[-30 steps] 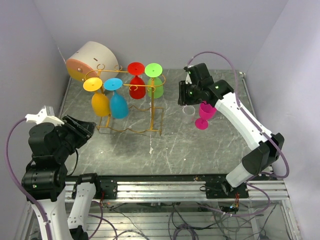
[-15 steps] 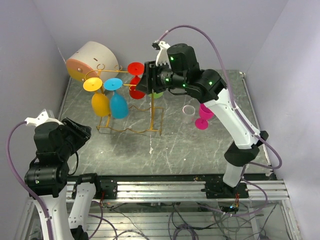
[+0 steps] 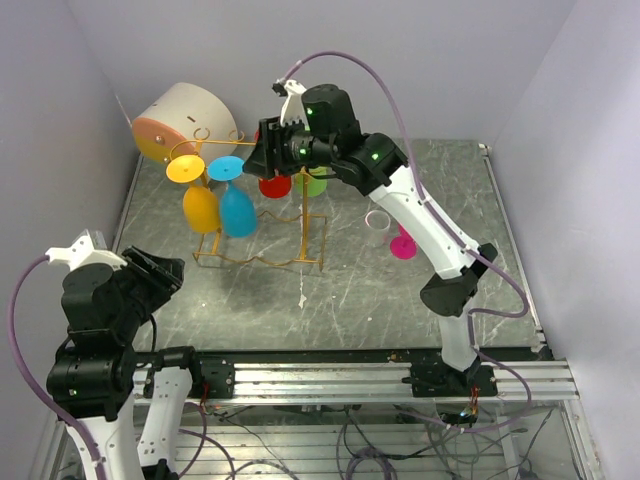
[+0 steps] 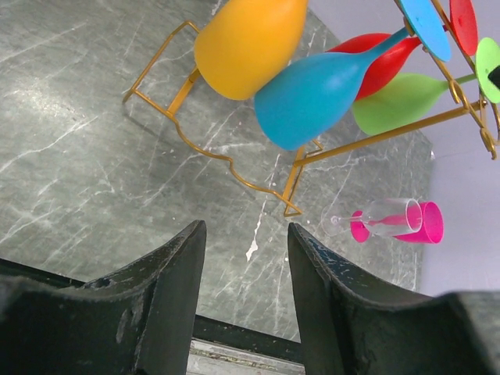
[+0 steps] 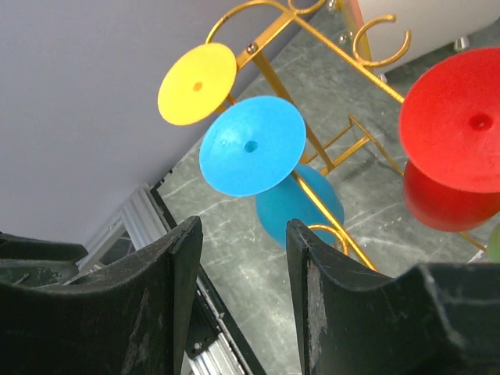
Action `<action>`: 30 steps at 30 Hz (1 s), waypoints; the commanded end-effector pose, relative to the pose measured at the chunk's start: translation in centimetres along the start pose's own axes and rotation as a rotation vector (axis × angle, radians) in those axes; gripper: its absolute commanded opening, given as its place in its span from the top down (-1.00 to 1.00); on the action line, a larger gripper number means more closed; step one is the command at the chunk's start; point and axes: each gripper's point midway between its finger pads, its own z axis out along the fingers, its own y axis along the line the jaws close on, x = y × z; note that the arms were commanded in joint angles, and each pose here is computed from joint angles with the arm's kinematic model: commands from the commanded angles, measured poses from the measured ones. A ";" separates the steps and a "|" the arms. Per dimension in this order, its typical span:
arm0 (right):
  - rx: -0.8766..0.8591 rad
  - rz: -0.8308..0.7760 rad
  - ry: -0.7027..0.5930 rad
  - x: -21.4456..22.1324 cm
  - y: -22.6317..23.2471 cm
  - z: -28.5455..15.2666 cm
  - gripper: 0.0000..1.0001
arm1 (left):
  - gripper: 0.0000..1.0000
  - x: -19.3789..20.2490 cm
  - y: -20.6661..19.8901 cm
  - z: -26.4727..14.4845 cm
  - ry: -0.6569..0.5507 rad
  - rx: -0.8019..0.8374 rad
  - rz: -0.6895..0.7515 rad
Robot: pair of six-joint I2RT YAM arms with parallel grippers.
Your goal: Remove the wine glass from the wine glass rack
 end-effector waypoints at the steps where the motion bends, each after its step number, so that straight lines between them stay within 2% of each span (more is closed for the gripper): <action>1: -0.077 -0.024 -0.106 -3.6 0.9 -1.0 0.06 | -0.13 0.3 -0.8 -0.5 0.002 0.060 0.007; 7: -0.101 -0.016 -0.087 -2.6 0.2 1.5 0.09 | -0.13 0.3 -1.4 -0.6 -0.006 0.095 -0.001; 14: -0.098 -0.023 -0.107 -3.0 0.1 1.5 0.13 | -0.13 -0.2 -2.2 -0.4 -0.010 0.123 -0.010; 22: 0.080 -0.116 -0.311 -5.8 0.1 -8.4 0.15 | -0.15 -3.1 -9.5 1.5 -0.004 0.419 -0.194; 27: 0.148 -0.125 -0.430 -5.9 0.4 -16.9 0.15 | -0.13 -5.5 -12.2 3.9 0.024 0.463 -0.276; 30: 0.175 -0.114 -0.452 -4.6 0.0 -19.9 0.16 | -0.12 -5.8 -13.7 5.3 0.088 0.503 -0.343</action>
